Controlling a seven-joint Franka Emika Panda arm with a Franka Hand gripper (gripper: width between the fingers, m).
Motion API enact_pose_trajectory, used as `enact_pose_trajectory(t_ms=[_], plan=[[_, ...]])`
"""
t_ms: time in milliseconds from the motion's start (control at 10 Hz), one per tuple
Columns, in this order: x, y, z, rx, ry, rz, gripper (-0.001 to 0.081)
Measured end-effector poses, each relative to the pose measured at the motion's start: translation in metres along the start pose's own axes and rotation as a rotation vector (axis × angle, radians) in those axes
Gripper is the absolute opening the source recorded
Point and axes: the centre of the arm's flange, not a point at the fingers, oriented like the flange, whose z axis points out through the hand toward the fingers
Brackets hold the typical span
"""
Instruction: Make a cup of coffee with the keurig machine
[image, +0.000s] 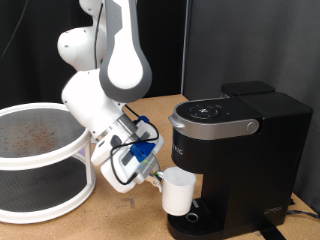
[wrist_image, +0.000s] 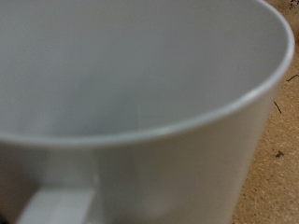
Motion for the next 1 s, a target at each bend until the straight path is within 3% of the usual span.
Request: enact_pose_trajectory(t_ms=[400, 1000], plan=[[-0.014, -0.014, 0.023, 0.01, -0.011, -0.013, 0.0074], [-0.037, -0.019, 0.049, -0.001, -0.01, -0.025, 0.0096]])
